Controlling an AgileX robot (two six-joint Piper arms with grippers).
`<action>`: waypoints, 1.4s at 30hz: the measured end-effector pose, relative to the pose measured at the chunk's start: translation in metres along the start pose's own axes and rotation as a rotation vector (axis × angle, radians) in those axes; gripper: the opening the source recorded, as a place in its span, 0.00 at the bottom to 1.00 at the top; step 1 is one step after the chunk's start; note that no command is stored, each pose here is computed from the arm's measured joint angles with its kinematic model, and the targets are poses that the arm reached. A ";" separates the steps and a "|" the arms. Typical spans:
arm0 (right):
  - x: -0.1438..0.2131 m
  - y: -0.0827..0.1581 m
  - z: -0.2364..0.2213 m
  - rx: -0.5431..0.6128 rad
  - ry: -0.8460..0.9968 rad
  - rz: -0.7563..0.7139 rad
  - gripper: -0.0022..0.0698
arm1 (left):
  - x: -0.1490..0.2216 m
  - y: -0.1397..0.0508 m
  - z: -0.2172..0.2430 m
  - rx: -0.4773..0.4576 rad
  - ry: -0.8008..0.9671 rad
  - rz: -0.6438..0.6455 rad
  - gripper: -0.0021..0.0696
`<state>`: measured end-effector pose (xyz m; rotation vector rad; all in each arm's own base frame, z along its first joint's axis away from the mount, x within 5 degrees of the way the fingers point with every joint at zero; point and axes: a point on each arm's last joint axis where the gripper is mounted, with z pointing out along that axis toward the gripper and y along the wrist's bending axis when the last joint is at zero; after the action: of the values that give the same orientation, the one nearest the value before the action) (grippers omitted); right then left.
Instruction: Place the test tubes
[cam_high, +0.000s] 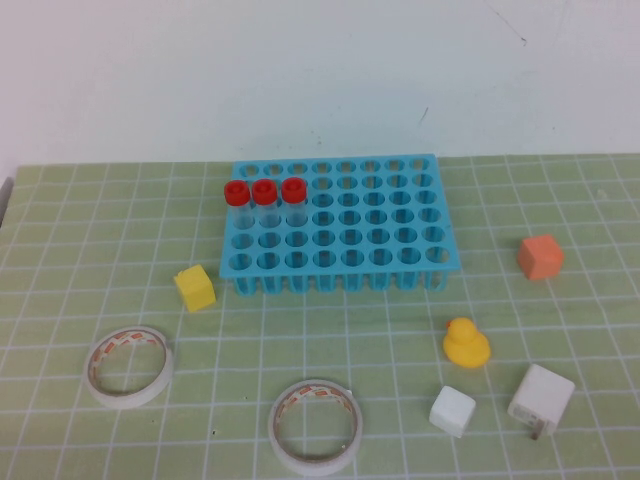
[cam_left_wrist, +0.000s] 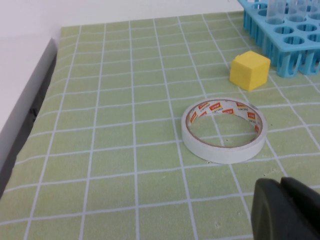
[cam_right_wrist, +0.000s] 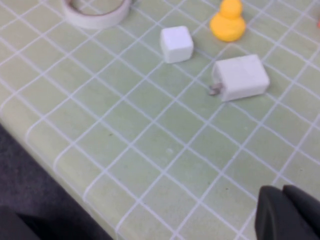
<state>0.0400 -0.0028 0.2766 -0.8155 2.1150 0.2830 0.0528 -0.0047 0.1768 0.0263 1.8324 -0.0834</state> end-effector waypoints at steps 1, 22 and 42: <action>0.000 0.000 0.000 0.007 0.004 0.003 0.03 | 0.000 0.000 0.000 0.000 0.000 0.000 0.03; -0.017 -0.014 -0.009 0.575 -0.361 0.396 0.03 | 0.000 0.000 0.000 0.000 0.005 -0.001 0.03; 0.011 -0.009 0.026 0.656 -0.332 0.040 0.03 | 0.000 0.000 0.000 0.000 0.005 -0.001 0.03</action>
<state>0.0574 -0.0027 0.2525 -0.3090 1.7446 -0.2389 0.0527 -0.0047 0.1764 0.0260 1.8371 -0.0840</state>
